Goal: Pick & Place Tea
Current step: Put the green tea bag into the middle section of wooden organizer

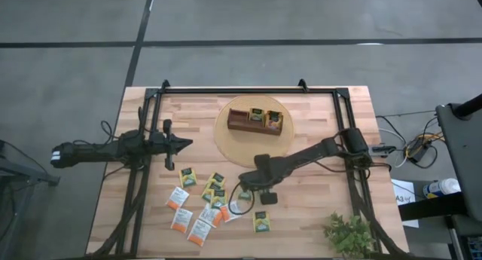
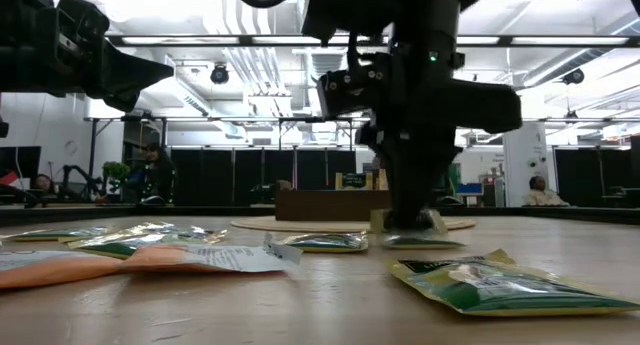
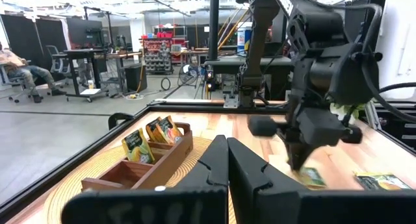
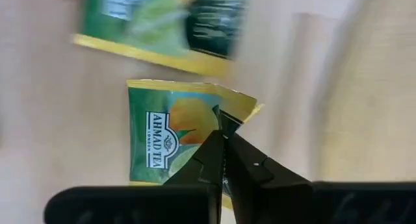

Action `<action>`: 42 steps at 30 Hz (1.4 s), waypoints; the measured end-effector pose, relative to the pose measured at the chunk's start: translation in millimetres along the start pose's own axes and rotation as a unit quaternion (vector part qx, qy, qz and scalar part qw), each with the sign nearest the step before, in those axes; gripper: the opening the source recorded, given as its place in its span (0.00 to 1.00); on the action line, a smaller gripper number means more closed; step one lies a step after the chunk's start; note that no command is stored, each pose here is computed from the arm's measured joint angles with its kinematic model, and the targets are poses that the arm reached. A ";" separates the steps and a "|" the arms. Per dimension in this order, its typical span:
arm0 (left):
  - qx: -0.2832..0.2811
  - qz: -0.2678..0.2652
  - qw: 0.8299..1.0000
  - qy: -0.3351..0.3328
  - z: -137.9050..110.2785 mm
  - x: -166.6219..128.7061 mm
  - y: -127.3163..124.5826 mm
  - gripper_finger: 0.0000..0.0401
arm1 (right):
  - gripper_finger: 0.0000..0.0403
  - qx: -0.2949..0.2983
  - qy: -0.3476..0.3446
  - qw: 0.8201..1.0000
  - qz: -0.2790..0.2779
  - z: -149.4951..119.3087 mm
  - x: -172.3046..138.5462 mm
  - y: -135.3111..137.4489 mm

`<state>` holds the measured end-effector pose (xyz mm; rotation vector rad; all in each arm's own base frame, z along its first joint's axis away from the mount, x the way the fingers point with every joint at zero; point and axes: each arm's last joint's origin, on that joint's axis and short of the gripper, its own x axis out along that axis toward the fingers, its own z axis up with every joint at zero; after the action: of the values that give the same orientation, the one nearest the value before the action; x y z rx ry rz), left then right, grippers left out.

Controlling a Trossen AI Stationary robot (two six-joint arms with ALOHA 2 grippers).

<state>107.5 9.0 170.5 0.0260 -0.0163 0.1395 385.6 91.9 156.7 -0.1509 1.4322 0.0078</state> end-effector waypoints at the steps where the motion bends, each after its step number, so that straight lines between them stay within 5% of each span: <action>1: 0.000 0.000 1.000 0.000 0.0 0.0 0.0 0.00 | 0.02 -0.004 0.002 1.000 -0.025 1.0 -5.0 -3.5; 13: 0.000 0.000 1.000 0.000 0.0 0.0 0.0 0.00 | 0.02 0.020 -0.036 0.967 -0.251 21.3 -64.7 -73.2; 29: 0.000 0.000 1.000 0.000 0.0 0.0 0.0 0.00 | 0.02 0.063 -0.029 0.944 -0.323 18.5 -65.7 -170.4; 42: 0.000 0.000 1.000 0.000 0.0 0.0 0.0 0.00 | 0.02 0.062 -0.017 0.921 -0.384 9.2 -34.9 -174.1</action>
<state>107.6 9.0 170.6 0.0260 -0.0165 0.1398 406.5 -76.6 209.6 -0.5961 1.2536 -0.7219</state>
